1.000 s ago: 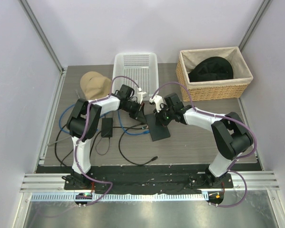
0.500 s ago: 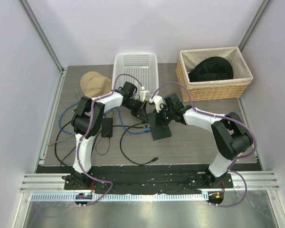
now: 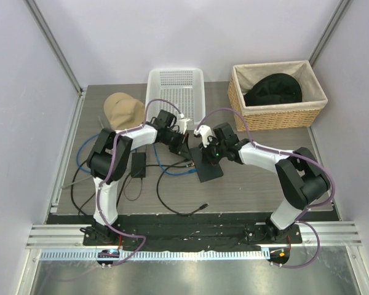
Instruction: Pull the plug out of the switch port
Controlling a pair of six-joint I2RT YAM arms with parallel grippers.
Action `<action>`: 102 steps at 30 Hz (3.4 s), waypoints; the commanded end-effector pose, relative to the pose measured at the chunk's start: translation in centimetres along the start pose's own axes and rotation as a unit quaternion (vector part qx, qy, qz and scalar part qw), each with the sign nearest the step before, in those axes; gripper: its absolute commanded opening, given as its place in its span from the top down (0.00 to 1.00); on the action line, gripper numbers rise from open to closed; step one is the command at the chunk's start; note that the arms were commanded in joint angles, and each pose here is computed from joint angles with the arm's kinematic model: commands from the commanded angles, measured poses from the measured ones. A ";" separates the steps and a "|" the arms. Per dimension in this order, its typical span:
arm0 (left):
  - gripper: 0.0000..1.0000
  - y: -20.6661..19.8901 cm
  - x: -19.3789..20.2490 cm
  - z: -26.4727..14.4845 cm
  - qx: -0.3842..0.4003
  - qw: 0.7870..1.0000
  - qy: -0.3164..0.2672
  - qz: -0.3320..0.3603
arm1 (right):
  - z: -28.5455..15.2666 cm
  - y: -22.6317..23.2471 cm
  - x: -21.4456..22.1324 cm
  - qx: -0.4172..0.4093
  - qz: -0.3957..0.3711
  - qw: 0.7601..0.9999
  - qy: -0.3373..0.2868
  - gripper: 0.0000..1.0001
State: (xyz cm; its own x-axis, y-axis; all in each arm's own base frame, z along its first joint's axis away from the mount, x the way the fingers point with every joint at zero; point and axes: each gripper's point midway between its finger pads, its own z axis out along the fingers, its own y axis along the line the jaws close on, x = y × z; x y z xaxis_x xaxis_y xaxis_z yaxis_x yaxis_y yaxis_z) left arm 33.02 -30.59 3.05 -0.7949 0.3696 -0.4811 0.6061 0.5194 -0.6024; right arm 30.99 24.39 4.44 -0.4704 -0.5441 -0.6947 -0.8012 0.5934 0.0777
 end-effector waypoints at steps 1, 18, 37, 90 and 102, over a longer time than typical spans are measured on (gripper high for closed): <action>1.00 2.7 -1.1 0.7 -0.069 0.998 -0.006 -0.010 | 0.2 0.7 3.2 -0.008 0.019 0.998 0.061 0.99; 1.00 1.7 1.4 1.4 -0.019 1.000 0.021 -0.014 | 0.2 0.6 3.6 -0.003 0.031 0.997 0.066 0.99; 1.00 0.9 1.8 2.0 -0.010 0.999 0.040 -0.008 | 0.4 0.6 3.7 -0.004 0.032 0.997 0.071 0.99; 0.52 1.8 -3.6 -3.6 0.028 0.984 -0.097 -0.144 | 0.4 0.6 4.0 0.000 0.035 0.997 0.075 0.99; 0.62 1.4 -1.3 -0.8 0.078 0.990 -0.042 -0.109 | 0.5 0.5 4.0 0.002 0.037 0.996 0.078 0.99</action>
State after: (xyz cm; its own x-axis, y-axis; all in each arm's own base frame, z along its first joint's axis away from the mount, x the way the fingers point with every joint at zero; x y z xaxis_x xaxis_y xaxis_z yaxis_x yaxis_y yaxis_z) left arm 35.88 -29.27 5.14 -0.9084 0.1283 -0.3980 0.4093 0.4678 -0.7834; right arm 31.54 23.97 4.36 -0.5087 -0.5395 -0.6710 -0.7722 0.6305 0.0785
